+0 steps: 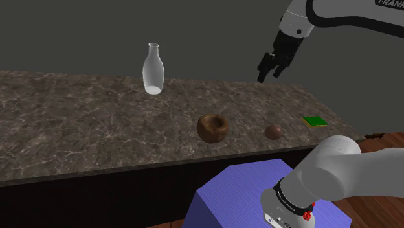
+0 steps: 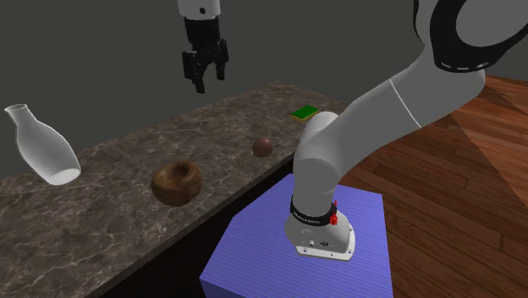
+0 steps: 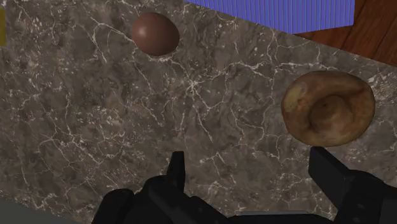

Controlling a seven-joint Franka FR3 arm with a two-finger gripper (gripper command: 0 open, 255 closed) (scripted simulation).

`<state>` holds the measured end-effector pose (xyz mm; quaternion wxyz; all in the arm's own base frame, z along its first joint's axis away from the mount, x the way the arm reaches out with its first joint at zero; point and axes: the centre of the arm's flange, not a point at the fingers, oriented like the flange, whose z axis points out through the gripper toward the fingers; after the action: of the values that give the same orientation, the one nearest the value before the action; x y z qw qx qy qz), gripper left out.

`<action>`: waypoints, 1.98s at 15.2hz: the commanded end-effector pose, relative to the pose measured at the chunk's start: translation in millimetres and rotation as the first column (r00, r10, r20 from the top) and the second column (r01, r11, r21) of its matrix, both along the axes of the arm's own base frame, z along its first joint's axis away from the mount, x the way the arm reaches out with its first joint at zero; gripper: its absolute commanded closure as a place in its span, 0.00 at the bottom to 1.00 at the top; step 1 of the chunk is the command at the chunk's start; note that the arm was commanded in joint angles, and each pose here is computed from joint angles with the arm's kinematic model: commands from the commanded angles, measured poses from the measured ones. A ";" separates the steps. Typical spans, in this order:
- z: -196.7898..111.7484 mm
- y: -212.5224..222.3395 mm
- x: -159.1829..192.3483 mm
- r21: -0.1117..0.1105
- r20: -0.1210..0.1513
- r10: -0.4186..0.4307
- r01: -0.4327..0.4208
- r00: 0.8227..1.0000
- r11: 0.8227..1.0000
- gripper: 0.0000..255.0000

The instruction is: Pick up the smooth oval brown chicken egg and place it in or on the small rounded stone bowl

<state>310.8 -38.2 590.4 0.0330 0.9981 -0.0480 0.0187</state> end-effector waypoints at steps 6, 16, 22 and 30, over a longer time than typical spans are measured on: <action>-43.5 -67.0 -15.8 0.168 -0.054 0.207 -0.195 0.977 0.966 0.00; -158.9 -180.7 -20.5 0.498 -0.050 0.595 -0.497 0.802 0.711 0.00; -244.0 -228.0 -12.8 0.660 0.023 0.775 -0.591 0.632 0.463 0.00; -282.5 -216.2 -28.7 0.675 0.034 0.790 -0.597 0.612 0.433 0.00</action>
<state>284.6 -256.4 312.3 -0.3049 0.8661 0.3735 -0.1319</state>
